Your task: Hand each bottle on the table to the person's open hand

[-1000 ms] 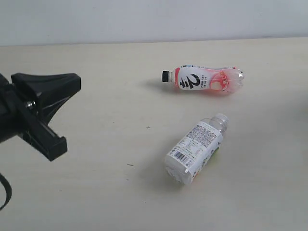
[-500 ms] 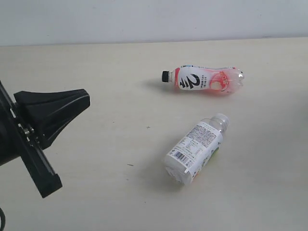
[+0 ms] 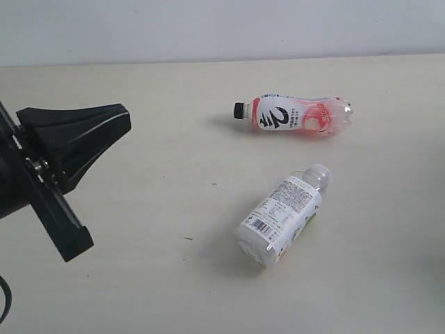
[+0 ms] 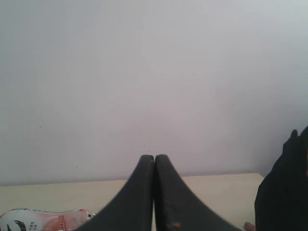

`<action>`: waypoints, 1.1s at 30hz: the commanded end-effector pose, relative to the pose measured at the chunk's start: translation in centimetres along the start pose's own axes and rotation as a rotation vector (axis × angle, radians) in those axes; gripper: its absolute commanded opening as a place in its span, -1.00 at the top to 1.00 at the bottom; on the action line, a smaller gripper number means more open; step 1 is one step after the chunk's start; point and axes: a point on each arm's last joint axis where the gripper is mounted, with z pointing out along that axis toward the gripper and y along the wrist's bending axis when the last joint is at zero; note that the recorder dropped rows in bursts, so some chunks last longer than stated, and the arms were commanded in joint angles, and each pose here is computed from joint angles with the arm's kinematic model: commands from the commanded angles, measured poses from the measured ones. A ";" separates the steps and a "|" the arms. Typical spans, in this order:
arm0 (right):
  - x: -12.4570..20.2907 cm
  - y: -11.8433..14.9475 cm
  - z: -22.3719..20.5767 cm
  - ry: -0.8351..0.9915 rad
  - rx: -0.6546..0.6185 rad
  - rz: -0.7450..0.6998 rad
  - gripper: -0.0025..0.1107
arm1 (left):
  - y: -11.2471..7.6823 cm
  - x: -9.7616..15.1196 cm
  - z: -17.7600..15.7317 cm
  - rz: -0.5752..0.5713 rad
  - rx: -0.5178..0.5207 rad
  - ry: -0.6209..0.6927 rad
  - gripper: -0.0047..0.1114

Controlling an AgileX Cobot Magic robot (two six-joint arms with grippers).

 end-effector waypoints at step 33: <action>0.0 0.0 0.0 -0.010 0.005 -0.007 0.96 | 1.2 -2.8 0.2 0.084 -0.118 -0.201 0.92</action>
